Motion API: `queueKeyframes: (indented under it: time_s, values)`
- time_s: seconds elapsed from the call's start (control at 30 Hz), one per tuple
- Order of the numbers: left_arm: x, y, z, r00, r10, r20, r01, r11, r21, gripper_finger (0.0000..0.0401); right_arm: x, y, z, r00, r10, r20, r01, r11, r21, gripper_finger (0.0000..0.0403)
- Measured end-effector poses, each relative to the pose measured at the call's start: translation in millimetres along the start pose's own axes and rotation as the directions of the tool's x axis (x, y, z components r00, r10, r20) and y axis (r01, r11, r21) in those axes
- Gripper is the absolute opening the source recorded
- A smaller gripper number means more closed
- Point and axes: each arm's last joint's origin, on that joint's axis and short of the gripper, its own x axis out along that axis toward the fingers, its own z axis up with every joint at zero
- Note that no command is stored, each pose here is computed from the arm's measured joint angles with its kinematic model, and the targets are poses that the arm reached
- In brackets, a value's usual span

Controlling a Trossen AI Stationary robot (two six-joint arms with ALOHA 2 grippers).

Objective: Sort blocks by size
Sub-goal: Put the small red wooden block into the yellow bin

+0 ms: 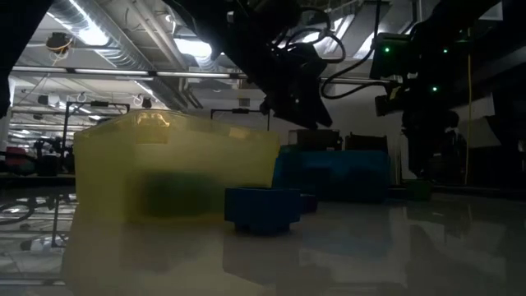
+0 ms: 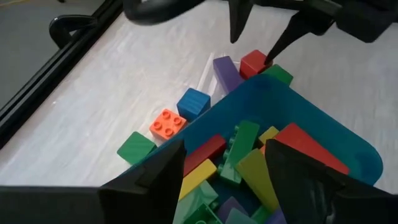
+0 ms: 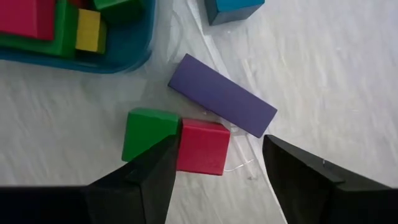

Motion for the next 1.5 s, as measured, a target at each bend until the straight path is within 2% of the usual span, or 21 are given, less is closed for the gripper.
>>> queueKeyframes:
  time_s: [0.7, 1.2, 1.5]
  values:
    - [0, -2, 0, 1.000, -0.004, 0.000, 0.004, 1.000, -0.019, 0.0210, 0, 0, -2, 1.000, 0.008, -0.025, -0.005, 0.996, 0.093, 0.0237]
    - [0, -2, 0, 1.000, -0.004, -0.001, 0.004, 0.999, -0.039, 0.0210, 0, 0, -2, 1.000, 0.007, -0.025, -0.004, 0.993, 0.121, 0.0237]
    - [0, -2, 0, 1.000, -0.004, -0.001, 0.004, 0.999, -0.040, 0.0210, 12, 2, 1, 0.997, 0.001, -0.073, 0.008, 0.992, 0.122, 0.0237]
